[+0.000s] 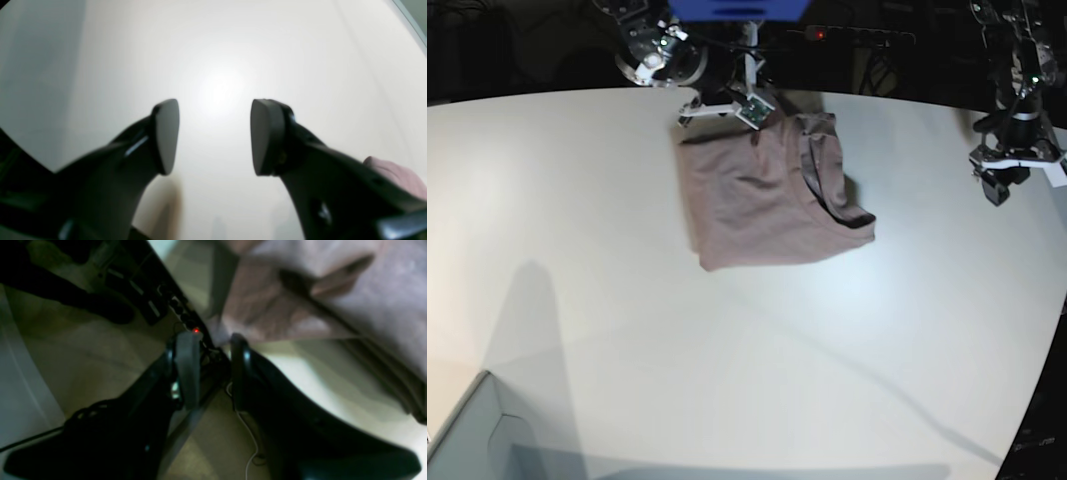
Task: Layout the t-shirt on the table in an organized manner, then fold the t-shirt properly
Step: 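Grasp the shirt edge near the collar with the right gripper, then drag the grasped edge away from the bundle with the right gripper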
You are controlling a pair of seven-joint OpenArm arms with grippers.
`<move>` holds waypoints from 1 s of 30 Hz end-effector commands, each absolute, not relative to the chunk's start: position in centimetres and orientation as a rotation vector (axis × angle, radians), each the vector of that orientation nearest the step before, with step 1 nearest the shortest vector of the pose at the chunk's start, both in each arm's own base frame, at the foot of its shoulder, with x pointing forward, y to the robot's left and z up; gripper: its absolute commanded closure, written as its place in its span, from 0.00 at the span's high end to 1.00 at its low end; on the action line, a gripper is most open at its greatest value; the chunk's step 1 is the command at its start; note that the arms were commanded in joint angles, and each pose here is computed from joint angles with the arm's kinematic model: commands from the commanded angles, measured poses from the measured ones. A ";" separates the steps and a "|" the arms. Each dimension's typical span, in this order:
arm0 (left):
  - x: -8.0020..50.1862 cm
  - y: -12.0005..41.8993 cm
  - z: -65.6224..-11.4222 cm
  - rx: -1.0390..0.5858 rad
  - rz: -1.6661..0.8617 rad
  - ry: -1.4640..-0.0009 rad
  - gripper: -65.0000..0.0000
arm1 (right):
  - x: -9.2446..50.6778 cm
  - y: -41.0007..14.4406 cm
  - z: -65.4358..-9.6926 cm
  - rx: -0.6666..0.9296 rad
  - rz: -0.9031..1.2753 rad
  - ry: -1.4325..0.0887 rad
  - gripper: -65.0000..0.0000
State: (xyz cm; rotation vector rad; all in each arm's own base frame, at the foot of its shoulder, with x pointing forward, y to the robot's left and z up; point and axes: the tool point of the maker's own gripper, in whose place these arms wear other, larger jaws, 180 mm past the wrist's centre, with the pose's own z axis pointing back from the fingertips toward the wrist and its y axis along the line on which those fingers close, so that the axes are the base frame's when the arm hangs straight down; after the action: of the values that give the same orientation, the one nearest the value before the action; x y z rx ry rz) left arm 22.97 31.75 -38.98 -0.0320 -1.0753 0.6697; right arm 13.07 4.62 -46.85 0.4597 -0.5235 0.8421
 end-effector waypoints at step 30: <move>23.7 32.2 -37.7 -0.024 0.659 -1.122 0.51 | 21.0 5.0 -44.9 0.441 0.739 -0.667 0.30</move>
State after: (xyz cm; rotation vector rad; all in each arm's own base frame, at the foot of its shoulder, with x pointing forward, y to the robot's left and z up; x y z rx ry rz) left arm 23.18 31.74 -38.87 -0.0324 -1.0796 0.6683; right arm 20.39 4.62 -45.83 0.4290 -0.6274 0.7472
